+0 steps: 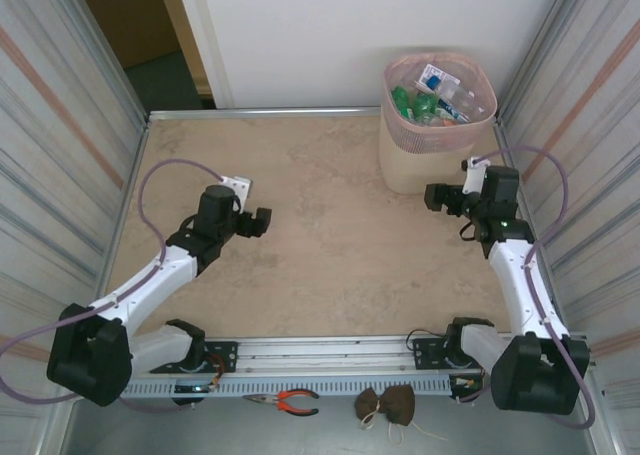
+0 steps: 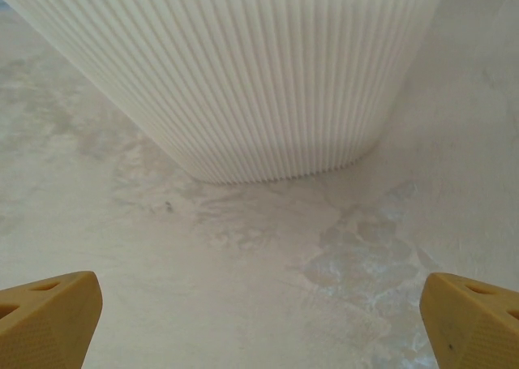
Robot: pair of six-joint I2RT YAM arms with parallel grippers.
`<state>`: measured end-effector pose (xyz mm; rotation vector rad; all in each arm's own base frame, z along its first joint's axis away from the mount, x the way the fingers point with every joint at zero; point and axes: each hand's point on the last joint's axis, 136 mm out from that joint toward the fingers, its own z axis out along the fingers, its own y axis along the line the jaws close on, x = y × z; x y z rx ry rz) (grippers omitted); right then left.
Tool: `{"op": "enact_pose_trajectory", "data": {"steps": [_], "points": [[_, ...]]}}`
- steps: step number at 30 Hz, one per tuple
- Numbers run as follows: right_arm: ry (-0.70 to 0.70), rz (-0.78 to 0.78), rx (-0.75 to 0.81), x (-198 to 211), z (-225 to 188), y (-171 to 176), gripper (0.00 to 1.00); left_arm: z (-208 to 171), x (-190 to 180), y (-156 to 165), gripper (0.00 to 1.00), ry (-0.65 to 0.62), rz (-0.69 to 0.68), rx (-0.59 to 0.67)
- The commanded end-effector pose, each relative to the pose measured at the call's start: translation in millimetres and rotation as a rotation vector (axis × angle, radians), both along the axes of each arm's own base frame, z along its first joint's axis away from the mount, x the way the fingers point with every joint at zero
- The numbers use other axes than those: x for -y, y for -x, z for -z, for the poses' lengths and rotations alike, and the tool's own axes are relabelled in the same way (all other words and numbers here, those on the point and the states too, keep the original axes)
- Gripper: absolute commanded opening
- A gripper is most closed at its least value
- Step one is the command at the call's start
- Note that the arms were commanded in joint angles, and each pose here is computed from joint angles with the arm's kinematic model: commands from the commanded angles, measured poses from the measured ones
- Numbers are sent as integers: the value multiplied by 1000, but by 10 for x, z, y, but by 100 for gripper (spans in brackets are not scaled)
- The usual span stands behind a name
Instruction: Put the plastic bottles in the bin
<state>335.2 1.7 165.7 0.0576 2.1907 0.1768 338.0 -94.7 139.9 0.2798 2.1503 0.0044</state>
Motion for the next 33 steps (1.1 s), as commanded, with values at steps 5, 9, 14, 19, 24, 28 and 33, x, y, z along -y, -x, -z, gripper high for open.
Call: {"op": "enact_pose_trajectory", "data": {"steps": [5,9,14,19,24,28,33], "points": [[9,98,93,148,339,-202,99,-96,-363,-229,99,-9,-112,104],[11,126,107,196,543,-264,99,-54,-511,-317,99,-28,-133,172],[12,151,131,242,669,-365,99,181,-757,-381,99,32,-182,168],[21,152,176,266,624,-511,99,223,-871,-432,99,80,-174,203],[23,150,174,284,742,-611,99,277,-940,-500,99,121,-160,225],[44,113,181,195,803,-617,99,404,-891,-513,99,130,-123,240],[52,85,206,133,845,-595,99,480,-775,-559,99,135,-51,196]]}}
